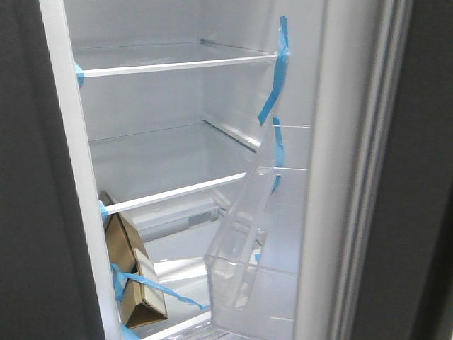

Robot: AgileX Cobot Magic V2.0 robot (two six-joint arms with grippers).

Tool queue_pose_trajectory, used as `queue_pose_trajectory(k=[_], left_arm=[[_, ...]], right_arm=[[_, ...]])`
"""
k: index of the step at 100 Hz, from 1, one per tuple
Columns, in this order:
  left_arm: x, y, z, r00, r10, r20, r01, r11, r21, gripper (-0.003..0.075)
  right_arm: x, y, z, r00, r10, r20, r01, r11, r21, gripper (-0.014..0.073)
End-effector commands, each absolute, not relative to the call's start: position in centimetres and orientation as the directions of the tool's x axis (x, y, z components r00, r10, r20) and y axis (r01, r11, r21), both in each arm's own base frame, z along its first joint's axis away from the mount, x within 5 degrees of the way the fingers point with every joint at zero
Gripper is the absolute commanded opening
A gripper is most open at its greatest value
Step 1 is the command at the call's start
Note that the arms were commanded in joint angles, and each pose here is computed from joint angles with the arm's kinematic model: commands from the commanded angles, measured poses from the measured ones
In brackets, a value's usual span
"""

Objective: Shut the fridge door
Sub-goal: 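Push the grey door with both grippers toward the fridge body, then press the door flush against the fridge frame with both grippers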

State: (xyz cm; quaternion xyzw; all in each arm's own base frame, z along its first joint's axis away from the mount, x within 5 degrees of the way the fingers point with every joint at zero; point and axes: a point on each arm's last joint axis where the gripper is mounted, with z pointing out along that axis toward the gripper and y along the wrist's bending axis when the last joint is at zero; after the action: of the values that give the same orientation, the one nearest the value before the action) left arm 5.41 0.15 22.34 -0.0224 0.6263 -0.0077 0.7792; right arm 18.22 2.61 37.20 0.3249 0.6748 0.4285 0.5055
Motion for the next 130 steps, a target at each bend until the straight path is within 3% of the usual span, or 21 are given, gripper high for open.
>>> queue_pose_trajectory(k=[1, 32, 60, 82, 103, 130], left_arm=[[5.4, 0.2, 21.9, 0.262, -0.047, -0.964, -0.014, 0.999, -0.053, -0.0020], [5.4, 0.2, 21.9, 0.262, -0.047, -0.964, -0.014, 0.999, -0.053, -0.0020], [5.4, 0.2, 21.9, 0.262, -0.047, -0.964, -0.014, 0.999, -0.053, -0.0020], [5.4, 0.2, 21.9, 0.262, -0.047, -0.964, -0.014, 0.999, -0.053, -0.0020], [5.4, 0.2, 21.9, 0.262, -0.047, -0.964, -0.014, 0.999, -0.053, -0.0020], [5.4, 0.2, 21.9, 0.262, -0.047, -0.964, -0.014, 0.999, -0.053, -0.0020]], right_arm=[[19.0, 3.0, 39.0, -0.303, 0.866, -0.398, -0.030, 0.408, 0.912, -0.0046], [22.4, 5.5, 40.9, -0.380, 0.807, -0.453, -0.085, 0.457, 0.885, -0.0046], [25.7, 10.3, 42.1, -0.351, 0.699, -0.623, -0.223, 0.584, 0.780, -0.0046], [28.3, 14.0, 42.5, -0.254, 0.609, -0.751, -0.330, 0.675, 0.659, -0.0046], [31.9, 16.9, 42.1, -0.220, 0.574, -0.789, -0.362, 0.703, 0.613, -0.0046], [36.6, 20.2, 41.8, -0.276, 0.514, -0.812, -0.390, 0.713, 0.583, -0.0046]])
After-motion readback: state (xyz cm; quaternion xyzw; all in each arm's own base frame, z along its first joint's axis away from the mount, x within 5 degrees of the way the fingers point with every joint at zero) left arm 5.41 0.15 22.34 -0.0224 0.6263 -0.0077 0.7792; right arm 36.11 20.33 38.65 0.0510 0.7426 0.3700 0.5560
